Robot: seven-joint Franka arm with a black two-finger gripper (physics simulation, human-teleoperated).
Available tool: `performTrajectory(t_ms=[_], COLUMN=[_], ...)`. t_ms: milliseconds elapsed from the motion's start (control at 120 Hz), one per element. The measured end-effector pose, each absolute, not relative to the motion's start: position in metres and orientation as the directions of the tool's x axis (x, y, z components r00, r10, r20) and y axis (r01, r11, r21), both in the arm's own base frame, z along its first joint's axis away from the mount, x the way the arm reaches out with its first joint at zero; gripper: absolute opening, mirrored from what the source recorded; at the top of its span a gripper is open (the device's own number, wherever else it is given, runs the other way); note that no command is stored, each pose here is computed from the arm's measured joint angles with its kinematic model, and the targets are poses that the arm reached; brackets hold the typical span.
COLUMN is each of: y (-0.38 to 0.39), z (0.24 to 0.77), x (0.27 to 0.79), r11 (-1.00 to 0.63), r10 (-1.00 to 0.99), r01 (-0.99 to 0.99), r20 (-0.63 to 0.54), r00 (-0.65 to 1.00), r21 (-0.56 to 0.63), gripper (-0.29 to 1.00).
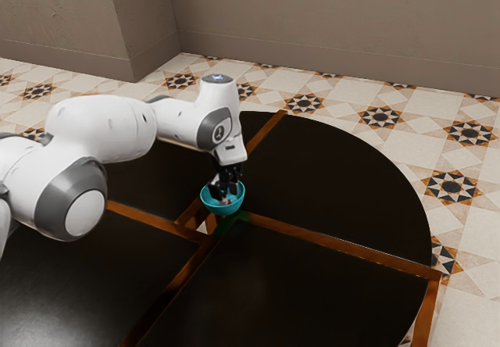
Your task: Take strawberry from the bowl
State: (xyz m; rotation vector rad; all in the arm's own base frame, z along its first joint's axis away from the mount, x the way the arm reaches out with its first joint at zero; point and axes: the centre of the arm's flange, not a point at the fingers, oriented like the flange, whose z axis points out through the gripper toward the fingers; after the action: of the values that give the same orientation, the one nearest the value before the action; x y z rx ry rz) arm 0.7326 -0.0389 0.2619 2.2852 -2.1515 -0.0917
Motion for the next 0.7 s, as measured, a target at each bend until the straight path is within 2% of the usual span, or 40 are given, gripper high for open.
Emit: performTrajectory(t_ms=[258, 525, 700], y=[-0.0387, -0.0412, -0.0407], z=[0.2563, 0.256, 0.2598], x=[0.7329, 0.7335, 0.7344], r11=[-0.073, -0.079, -0.077], r10=[-0.997, -0.997, -0.997], r01=[-0.997, -0.996, -0.997], r20=[-0.027, -0.009, -0.006], r00=[0.072, 0.079, 0.077], r21=[0.039, 0.031, 0.02], gripper=[0.31, 0.11, 0.03])
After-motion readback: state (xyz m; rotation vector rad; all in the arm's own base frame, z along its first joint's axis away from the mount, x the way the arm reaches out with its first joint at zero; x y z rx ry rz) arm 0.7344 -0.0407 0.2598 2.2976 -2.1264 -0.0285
